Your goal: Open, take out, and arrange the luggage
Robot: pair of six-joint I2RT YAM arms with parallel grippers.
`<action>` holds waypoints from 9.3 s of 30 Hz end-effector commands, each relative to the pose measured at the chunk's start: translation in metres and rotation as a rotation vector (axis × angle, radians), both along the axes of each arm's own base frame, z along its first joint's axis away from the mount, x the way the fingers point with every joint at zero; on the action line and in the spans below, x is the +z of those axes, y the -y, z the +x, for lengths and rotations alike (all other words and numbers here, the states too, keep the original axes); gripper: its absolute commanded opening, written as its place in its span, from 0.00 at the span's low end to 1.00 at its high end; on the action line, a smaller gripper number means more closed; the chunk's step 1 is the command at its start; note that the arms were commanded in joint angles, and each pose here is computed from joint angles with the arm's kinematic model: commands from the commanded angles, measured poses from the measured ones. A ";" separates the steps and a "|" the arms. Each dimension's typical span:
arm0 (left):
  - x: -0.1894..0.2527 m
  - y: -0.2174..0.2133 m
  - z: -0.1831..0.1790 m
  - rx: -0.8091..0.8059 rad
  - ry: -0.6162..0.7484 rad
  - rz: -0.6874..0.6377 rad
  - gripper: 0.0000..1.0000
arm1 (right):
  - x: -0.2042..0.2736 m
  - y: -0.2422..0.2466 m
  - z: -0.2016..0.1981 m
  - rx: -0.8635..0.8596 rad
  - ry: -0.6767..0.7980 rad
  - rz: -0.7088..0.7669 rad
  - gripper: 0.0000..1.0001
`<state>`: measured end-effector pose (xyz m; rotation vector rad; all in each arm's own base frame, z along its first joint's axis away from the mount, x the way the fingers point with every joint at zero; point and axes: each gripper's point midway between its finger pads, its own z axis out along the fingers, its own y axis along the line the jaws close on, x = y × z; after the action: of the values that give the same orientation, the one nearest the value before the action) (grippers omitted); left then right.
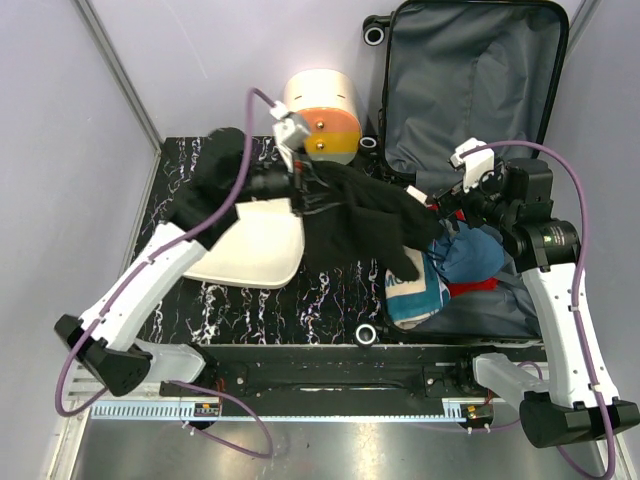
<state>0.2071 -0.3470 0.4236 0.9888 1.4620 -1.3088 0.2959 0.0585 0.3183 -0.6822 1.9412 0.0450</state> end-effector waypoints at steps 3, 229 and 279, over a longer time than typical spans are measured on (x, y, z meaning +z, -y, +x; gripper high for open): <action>-0.032 -0.082 0.018 0.076 -0.081 0.121 0.00 | 0.006 -0.005 0.009 0.027 0.034 0.001 1.00; -0.302 -0.408 0.182 0.902 -0.574 0.932 0.40 | -0.008 -0.077 -0.015 0.207 -0.300 0.214 1.00; -0.132 -0.091 0.045 0.094 0.130 0.291 0.99 | -0.065 -0.057 -0.122 0.873 -0.266 -0.237 0.00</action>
<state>0.2565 -0.2161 0.2454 1.0624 1.9570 -0.9003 0.2149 0.1226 0.2446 -1.6474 1.8260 0.4739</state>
